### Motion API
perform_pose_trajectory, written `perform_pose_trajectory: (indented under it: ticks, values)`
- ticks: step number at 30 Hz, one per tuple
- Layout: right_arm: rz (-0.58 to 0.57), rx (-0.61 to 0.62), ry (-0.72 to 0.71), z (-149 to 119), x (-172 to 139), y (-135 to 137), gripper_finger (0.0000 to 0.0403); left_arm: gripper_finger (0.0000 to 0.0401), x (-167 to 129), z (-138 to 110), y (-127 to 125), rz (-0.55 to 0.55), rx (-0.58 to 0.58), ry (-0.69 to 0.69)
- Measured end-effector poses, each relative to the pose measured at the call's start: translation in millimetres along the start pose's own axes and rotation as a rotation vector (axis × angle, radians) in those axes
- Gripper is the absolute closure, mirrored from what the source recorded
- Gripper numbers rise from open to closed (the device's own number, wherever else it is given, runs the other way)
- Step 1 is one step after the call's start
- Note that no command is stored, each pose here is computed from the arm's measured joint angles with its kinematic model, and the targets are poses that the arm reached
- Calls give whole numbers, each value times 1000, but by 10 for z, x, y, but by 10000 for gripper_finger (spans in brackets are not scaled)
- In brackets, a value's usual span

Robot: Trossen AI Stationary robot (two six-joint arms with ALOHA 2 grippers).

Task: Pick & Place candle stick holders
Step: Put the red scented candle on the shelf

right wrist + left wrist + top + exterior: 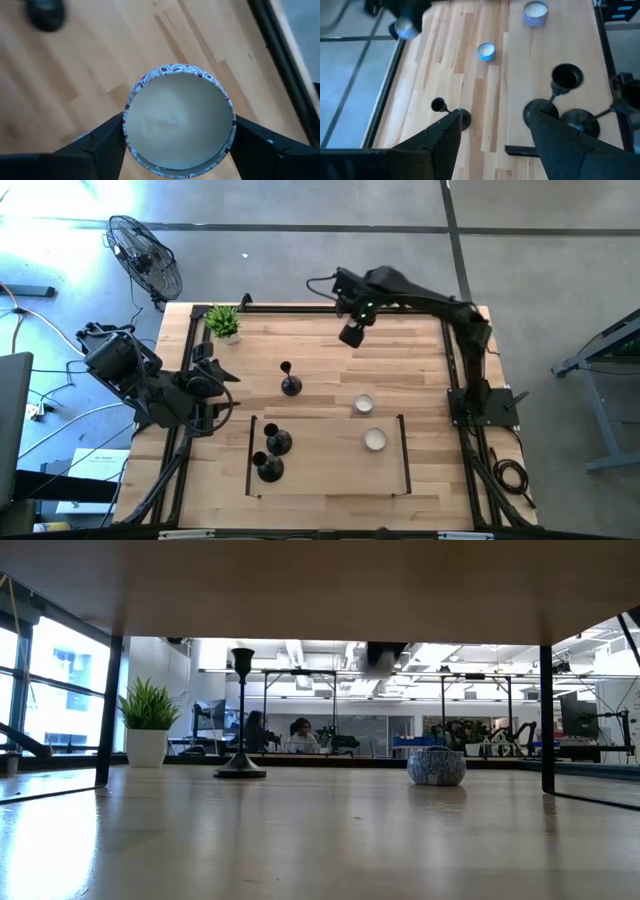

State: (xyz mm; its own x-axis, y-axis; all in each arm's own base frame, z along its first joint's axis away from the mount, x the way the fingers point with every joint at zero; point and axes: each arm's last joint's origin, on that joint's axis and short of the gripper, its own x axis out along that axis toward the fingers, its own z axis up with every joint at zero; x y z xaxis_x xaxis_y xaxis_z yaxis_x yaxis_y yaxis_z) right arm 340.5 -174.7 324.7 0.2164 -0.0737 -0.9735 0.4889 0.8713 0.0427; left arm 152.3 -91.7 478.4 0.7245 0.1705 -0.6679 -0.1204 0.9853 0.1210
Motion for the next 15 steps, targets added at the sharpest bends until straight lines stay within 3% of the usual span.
perform_pose_trajectory:
  ticks: [8, 15]
  values:
    - [53, 3, -174, -532, -1156, 340, 120, 174, -5, 20, 38, 133, 52, -69]
    - [174, 34, -326, -1111, -1763, 645, 120, 174, -19, 57, 82, 306, 38, -170]
